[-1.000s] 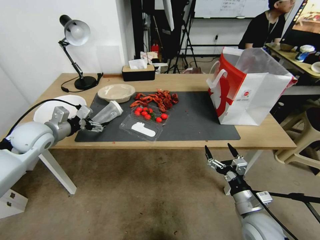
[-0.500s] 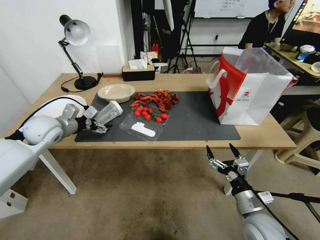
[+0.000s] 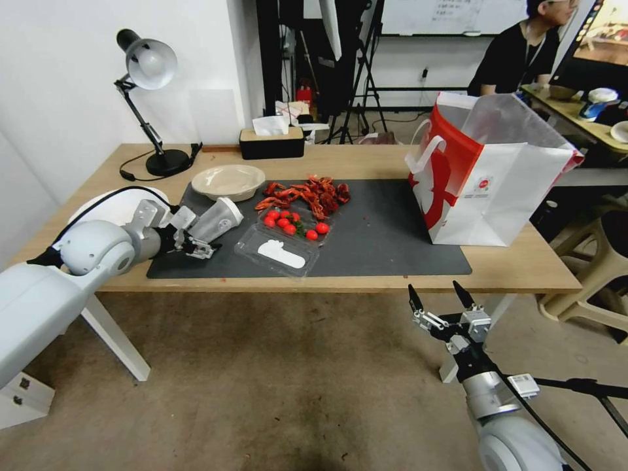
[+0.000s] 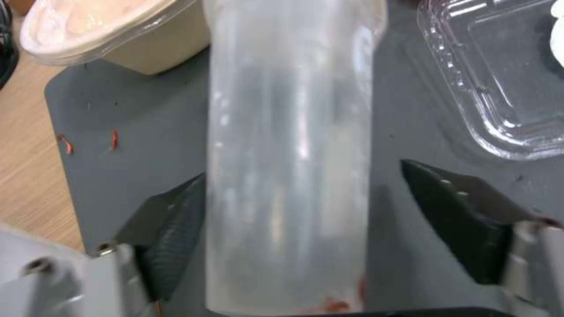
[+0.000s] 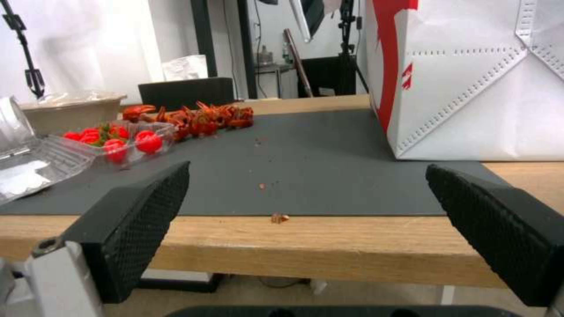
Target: Pick up the trash from the table and place it into the takeout bag.
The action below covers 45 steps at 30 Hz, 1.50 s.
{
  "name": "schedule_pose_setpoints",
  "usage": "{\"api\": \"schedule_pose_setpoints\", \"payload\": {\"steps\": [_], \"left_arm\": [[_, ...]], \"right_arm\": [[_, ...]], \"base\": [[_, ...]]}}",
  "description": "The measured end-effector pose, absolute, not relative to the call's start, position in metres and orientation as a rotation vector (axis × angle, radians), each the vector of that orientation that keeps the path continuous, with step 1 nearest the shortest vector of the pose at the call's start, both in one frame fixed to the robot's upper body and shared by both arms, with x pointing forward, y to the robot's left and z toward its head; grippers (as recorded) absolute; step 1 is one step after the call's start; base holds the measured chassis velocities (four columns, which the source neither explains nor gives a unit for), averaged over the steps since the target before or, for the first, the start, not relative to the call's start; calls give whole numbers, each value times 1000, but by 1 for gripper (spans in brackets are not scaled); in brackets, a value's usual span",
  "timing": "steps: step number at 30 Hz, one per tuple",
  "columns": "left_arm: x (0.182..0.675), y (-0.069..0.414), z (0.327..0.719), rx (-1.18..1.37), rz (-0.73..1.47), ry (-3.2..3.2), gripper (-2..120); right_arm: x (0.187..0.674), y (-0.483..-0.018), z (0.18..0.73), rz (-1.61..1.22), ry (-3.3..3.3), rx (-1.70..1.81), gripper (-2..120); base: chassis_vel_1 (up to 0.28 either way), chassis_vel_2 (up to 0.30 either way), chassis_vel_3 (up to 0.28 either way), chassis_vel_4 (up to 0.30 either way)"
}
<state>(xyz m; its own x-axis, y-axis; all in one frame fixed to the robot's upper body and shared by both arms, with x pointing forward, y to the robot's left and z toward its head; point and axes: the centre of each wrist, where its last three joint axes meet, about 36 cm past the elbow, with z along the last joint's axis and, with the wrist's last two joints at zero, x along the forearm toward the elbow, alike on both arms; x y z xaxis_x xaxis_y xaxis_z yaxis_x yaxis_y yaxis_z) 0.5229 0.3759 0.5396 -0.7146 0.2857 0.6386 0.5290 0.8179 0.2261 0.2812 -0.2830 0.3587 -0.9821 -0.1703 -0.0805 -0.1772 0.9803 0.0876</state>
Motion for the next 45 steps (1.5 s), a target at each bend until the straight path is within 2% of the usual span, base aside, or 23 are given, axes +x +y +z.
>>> {"api": "schedule_pose_setpoints", "payload": {"steps": [3, 7, 9, 12, 14, 21, 22, 25, 30, 37, 40, 42, 44, 45], "left_arm": [[524, 376, 541, -588, -534, -2392, 65], [525, 377, 541, -584, -535, -2391, 57], [524, 377, 539, -583, -536, -2388, 47], [523, 378, 539, -586, -528, -2392, 42], [522, 377, 543, -613, -492, -2409, 31], [519, 374, 564, -739, -423, -2485, 21], [521, 370, 580, -810, -400, -2526, 15], [524, 365, 595, -859, -371, -2557, 9], [542, 350, 632, -942, -343, -2629, 4], [569, 325, 659, -1008, -337, -2672, 4], [592, 285, 668, -1095, -341, -2650, 4], [595, 278, 669, -1111, -343, -2644, 3], [611, 244, 677, -1175, -351, -2624, 3], [611, 244, 677, -1175, -351, -2624, 3]], "right_arm": [[282, -283, 359, 145, 3053, -269, 100], [282, -283, 359, 144, 3053, -269, 100], [282, -283, 359, 145, 3053, -270, 100], [281, -283, 359, 145, 3054, -271, 100], [281, -282, 359, 146, 3054, -272, 100], [282, -282, 359, 142, 3055, -273, 100], [281, -282, 358, 141, 3056, -273, 100], [281, -282, 358, 142, 3058, -271, 100], [280, -282, 359, 144, 3056, -268, 100], [279, -282, 360, 142, 3055, -265, 100], [280, -281, 361, 141, 3054, -261, 100], [280, -281, 361, 142, 3054, -260, 100], [280, -280, 361, 143, 3054, -255, 100], [280, -280, 361, 143, 3054, -255, 100]], "base": [[0, 0, 0, 0], [0, 0, 0, 0], [0, 0, 0, 0], [0, 0, 0, 0], [0, 0, 0, 0], [0, 0, 0, 0], [0, 0, 0, 0], [0, 0, 0, 0], [0, 0, 0, 0], [0, 0, 0, 0], [0, 0, 0, 0], [0, 0, 0, 0], [0, 0, 0, 0], [0, 0, 0, 0]]}}
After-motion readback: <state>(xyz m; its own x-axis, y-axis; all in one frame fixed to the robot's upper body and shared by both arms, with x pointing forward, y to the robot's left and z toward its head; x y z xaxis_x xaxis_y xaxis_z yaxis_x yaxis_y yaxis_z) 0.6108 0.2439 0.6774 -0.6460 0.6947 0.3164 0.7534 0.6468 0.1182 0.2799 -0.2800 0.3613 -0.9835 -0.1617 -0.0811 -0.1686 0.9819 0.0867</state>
